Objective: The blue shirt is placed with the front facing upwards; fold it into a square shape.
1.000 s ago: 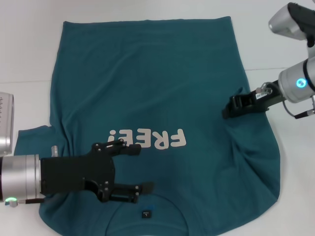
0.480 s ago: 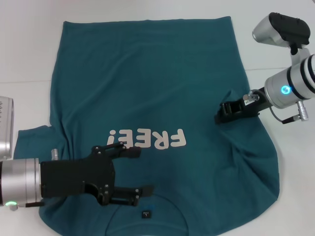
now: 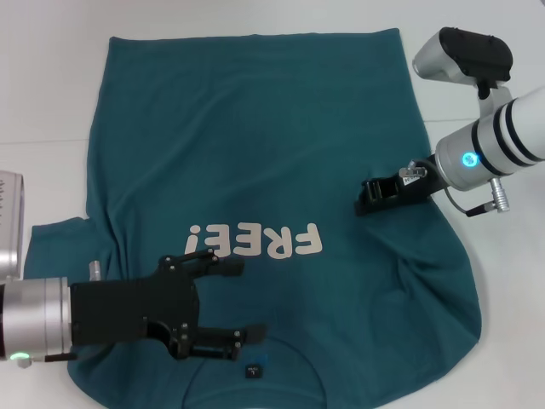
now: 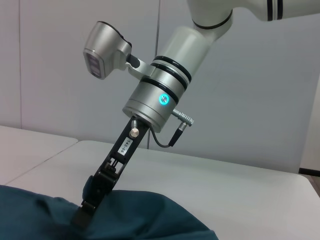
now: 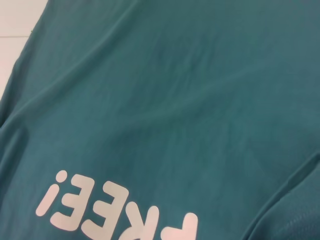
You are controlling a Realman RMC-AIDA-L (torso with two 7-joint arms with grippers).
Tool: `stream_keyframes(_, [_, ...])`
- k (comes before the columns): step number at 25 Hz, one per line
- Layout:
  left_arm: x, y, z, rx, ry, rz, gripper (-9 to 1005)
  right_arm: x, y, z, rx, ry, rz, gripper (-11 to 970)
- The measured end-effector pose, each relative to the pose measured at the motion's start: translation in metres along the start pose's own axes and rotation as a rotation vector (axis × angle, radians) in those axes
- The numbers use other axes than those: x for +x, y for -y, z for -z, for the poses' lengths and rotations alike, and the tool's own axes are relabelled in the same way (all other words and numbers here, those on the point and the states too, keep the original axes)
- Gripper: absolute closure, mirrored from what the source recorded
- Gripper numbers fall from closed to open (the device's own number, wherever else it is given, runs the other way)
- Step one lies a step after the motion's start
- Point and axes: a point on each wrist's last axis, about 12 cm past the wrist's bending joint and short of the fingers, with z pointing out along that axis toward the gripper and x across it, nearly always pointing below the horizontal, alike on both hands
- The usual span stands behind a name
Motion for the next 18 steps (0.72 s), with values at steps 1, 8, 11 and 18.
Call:
stream_keyframes(1, [0.000,0.000,0.000,0.000,0.000,0.000,60,0.000,-0.001,-0.001,-0.002,0.002,0.000,929])
stream_keyframes(8, [0.000,0.000,0.000,-0.001,0.000,-0.003,59,0.002,-0.007,-0.005,-0.019,-0.001,-0.004,856])
stream_keyframes(11, [0.001,0.001,0.000,-0.001,0.001,-0.004,59,0.001,-0.010,-0.006,-0.024,0.001,-0.001,825])
stream_keyframes(18, [0.002,0.002,0.001,0.000,0.002,0.000,59,-0.001,0.003,0.003,0.000,0.029,-0.013,757])
